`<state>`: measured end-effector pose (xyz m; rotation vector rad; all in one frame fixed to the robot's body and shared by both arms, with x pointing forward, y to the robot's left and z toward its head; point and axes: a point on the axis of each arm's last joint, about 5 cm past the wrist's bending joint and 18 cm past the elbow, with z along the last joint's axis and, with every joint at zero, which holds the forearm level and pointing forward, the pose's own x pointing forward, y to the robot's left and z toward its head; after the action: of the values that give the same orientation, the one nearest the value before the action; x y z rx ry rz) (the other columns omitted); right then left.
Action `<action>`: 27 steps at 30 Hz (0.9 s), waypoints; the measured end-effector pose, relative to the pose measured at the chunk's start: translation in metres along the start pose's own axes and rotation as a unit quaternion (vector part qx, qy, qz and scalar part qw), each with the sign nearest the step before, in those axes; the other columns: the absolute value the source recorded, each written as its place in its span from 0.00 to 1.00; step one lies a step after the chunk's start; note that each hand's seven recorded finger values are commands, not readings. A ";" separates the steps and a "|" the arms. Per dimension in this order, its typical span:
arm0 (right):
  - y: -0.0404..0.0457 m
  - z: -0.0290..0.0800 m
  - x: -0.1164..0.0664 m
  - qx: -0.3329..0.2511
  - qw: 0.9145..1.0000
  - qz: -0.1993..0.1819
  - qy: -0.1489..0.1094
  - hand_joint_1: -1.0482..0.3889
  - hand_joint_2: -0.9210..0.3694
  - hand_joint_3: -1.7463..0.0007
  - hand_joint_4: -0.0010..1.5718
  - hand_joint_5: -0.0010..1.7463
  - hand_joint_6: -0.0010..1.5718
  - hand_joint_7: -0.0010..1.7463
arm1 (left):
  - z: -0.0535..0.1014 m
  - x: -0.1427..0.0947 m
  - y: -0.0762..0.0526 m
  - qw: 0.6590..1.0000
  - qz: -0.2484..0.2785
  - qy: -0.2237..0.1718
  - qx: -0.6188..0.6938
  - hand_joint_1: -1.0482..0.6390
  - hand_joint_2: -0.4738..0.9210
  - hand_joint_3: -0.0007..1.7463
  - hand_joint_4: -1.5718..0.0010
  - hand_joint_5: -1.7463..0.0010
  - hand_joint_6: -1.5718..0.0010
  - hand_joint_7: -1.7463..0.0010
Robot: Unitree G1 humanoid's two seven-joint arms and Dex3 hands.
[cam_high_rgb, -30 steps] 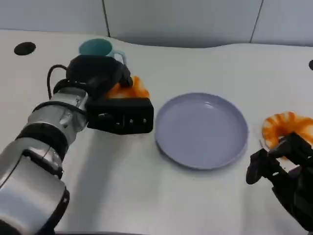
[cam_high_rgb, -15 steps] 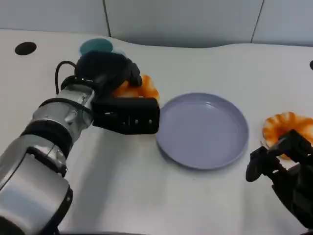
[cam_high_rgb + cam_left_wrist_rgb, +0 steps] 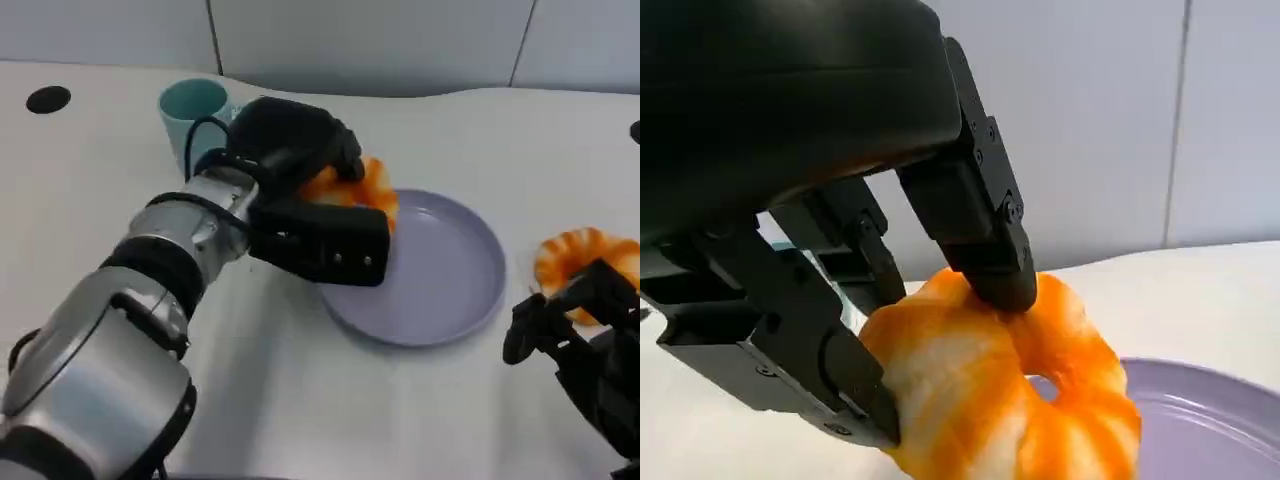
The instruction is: Grasp the bread from the table and place it into the plate.
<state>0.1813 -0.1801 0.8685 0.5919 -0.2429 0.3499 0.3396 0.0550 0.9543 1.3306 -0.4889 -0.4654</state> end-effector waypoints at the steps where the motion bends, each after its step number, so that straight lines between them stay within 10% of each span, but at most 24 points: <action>1: 0.0000 0.000 0.000 0.000 1.000 0.001 -0.001 0.34 0.00 0.95 0.37 0.98 0.42 0.71 | 0.003 0.001 -0.001 1.000 0.000 -0.006 0.000 0.77 0.73 0.00 0.09 0.88 0.11 0.98; 23: -0.0002 0.000 0.002 0.002 1.000 0.001 -0.003 0.34 0.00 0.96 0.38 0.97 0.44 0.69 | 0.018 0.005 -0.007 0.999 -0.004 -0.034 -0.007 0.79 0.73 0.00 0.08 0.92 0.11 1.00; 27: 0.0014 -0.001 0.004 0.005 1.000 0.004 -0.006 0.34 0.00 0.96 0.38 0.97 0.44 0.68 | 0.029 0.007 -0.010 0.998 -0.006 -0.055 -0.011 0.67 0.72 0.00 0.21 0.98 0.22 1.00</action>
<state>0.1847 -0.1775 0.8701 0.6025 -0.2555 0.3546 0.3283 0.0264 0.9498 1.2913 -0.5663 -0.5548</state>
